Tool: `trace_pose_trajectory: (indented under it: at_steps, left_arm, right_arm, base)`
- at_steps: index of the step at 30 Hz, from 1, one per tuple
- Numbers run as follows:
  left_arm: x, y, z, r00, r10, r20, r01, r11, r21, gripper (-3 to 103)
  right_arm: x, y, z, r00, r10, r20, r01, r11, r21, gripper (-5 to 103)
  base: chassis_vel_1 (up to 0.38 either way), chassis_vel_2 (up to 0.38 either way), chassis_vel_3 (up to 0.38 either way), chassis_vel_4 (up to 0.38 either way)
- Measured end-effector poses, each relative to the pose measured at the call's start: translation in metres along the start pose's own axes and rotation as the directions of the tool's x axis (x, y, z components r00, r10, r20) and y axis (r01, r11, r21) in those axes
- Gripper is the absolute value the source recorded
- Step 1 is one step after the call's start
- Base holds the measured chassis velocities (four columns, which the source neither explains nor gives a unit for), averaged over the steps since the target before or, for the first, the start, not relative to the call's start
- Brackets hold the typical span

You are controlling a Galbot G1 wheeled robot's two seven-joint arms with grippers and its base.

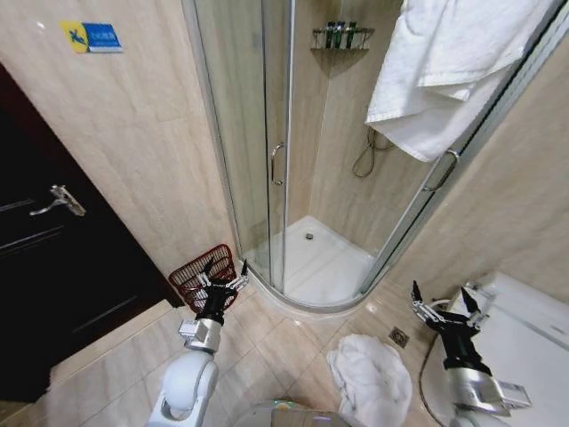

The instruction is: Discard the used towel into the hamper.

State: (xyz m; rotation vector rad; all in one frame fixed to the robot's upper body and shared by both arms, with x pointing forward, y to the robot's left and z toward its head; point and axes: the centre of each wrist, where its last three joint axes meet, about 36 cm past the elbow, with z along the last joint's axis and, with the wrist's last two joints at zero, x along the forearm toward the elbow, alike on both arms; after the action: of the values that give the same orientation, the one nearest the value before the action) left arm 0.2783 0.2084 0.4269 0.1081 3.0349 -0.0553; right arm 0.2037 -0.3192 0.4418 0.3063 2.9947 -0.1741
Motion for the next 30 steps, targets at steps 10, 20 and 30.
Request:
trace_pose_trajectory:
  at_steps: [10,20,30]
  left_arm:
    - [-0.001,0.0,0.003,1.0,-0.003,-0.002,0.003,1.0,-0.001,100]
    - [-0.001,0.003,0.001,1.0,0.001,-0.008,-0.001,1.0,-0.008,100]
    - [-0.004,0.009,-0.008,1.0,0.013,-0.002,-0.013,1.0,-0.021,100]
  right_arm:
    - [0.001,-0.001,0.006,1.0,-0.005,0.012,0.005,1.0,0.025,100]
    - [0.003,0.0,0.003,1.0,-0.003,0.016,0.003,0.999,0.034,100]
    - [0.008,0.002,0.006,1.0,-0.001,0.009,0.0,0.999,0.037,100]
  base:
    - [0.0,0.0,0.0,0.0]
    - [0.0,0.0,0.0,0.0]
    - [0.084,-0.09,-0.102,0.087]
